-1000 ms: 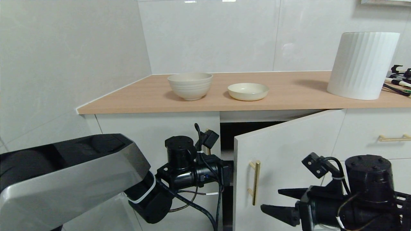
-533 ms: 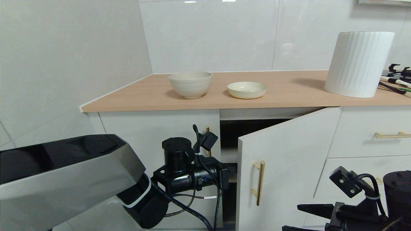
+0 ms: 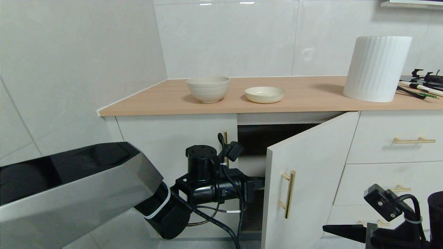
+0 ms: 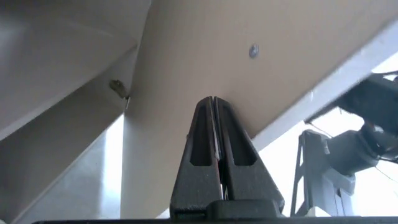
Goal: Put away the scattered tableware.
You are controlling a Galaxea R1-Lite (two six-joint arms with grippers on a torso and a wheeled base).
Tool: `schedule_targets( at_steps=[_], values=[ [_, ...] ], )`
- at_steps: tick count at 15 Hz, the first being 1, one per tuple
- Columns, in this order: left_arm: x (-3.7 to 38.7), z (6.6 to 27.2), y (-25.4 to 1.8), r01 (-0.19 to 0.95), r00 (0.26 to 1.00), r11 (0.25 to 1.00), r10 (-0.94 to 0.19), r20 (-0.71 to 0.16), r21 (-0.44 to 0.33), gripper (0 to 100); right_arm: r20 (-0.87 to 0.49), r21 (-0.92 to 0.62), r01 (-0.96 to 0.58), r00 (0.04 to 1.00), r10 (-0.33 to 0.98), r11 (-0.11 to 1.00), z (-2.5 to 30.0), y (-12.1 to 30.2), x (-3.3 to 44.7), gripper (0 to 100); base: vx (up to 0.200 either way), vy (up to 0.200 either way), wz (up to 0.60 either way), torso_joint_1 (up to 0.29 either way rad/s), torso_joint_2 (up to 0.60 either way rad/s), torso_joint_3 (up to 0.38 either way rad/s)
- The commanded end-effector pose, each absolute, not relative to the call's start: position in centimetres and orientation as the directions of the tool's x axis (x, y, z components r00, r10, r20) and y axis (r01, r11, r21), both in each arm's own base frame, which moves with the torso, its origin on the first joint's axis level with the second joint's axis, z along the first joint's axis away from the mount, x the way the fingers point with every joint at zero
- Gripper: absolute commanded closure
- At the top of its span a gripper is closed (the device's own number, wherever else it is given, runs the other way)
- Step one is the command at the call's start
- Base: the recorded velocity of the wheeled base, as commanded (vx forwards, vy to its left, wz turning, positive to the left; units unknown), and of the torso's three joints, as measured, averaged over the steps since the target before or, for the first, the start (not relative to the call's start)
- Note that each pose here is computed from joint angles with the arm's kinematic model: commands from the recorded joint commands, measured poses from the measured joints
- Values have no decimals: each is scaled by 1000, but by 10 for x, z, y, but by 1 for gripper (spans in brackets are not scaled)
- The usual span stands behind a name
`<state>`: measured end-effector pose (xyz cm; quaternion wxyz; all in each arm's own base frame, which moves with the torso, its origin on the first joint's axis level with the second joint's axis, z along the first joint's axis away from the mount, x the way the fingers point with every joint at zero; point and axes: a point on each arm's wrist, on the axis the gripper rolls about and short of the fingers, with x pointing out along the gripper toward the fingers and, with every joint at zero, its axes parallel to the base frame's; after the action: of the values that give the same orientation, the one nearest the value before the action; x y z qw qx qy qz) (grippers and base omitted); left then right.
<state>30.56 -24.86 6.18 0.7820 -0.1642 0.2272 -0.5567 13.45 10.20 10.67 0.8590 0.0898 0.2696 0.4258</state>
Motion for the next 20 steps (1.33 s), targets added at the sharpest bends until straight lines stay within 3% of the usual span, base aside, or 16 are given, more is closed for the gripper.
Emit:
schedule_targets(
  at_steps=[1,8,13,20],
  values=[
    [309,68,-253,800,273,321,-947,-168,-507,100,-376,381,-696,484,790,608,109,102,131,0,0,0,0,0,0,0],
    [310,74,-280,799,229,300,-953,-198,-522,100,-377,380,-697,484,790,609,108,101,129,0,-171,0,0,3,0,3],
    [332,76,-305,782,242,330,-942,-231,-528,100,-380,381,-697,482,790,608,107,101,129,0,0,0,0,0,0,0],
    [331,79,-306,786,243,328,-943,-225,-524,100,-380,381,-699,478,792,605,107,102,128,0,0,0,0,0,0,0]
  ],
)
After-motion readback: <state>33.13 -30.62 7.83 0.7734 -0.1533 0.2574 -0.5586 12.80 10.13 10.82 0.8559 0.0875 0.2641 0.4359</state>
